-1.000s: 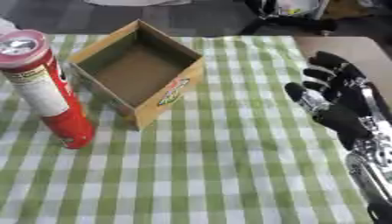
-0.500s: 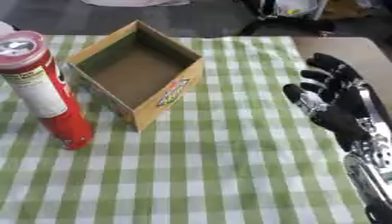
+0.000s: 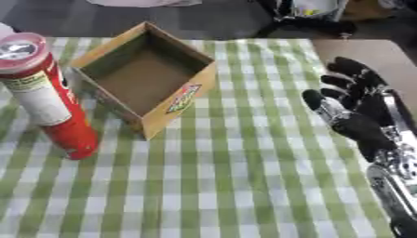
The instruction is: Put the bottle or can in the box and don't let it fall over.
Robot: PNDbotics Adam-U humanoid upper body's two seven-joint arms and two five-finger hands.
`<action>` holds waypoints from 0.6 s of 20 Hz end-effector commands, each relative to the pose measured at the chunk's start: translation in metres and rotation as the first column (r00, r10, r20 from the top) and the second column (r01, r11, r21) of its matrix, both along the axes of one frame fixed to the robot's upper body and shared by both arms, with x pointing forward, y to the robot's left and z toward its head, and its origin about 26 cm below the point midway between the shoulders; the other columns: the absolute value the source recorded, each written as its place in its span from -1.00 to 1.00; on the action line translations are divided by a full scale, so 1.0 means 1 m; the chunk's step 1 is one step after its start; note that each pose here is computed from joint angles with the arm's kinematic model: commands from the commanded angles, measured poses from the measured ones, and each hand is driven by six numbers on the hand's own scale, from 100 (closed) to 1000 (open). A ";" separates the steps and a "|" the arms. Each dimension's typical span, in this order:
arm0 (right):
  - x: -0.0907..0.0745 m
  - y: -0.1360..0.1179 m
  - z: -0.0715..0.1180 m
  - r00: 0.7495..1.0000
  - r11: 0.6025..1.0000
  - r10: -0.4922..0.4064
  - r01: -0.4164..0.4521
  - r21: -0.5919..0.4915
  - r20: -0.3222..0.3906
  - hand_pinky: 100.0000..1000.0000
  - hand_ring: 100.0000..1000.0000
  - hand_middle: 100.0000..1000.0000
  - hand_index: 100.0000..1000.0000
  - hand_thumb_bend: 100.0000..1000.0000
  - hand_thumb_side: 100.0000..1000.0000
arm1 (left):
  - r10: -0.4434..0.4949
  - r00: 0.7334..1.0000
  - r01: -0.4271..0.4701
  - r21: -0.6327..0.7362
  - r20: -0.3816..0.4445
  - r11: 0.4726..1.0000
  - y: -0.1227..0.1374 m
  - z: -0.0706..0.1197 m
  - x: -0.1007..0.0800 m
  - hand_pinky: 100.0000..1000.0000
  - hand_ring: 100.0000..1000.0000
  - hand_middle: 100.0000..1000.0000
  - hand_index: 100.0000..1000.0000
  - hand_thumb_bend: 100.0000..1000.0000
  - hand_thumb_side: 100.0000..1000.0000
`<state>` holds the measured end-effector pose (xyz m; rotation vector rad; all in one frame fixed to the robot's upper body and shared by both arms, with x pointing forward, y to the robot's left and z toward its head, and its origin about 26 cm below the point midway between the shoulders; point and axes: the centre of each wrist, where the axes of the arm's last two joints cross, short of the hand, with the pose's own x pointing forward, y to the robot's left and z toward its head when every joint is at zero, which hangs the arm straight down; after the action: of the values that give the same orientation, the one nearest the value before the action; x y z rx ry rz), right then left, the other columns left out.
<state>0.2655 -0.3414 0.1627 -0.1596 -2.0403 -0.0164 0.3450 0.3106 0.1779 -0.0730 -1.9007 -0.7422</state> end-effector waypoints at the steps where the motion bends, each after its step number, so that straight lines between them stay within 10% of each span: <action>1: -0.001 0.001 0.009 1.000 1.000 0.017 -0.017 -0.012 0.026 0.53 0.57 0.55 0.62 0.11 -0.84 | -0.012 1.000 0.011 0.026 0.023 1.000 -0.001 0.010 0.001 0.68 0.98 0.68 0.78 0.57 -0.58; 12: 0.000 0.003 0.008 0.999 1.000 0.026 -0.026 -0.009 0.024 0.53 0.57 0.55 0.62 0.10 -0.84 | -0.002 1.000 0.002 0.013 0.012 1.000 -0.010 0.009 0.010 0.68 0.98 0.68 0.77 0.60 -0.58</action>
<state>0.2665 -0.3387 0.1622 -0.1438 -2.0415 -0.0139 0.3544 0.2992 0.1779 -0.0808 -1.8914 -0.7472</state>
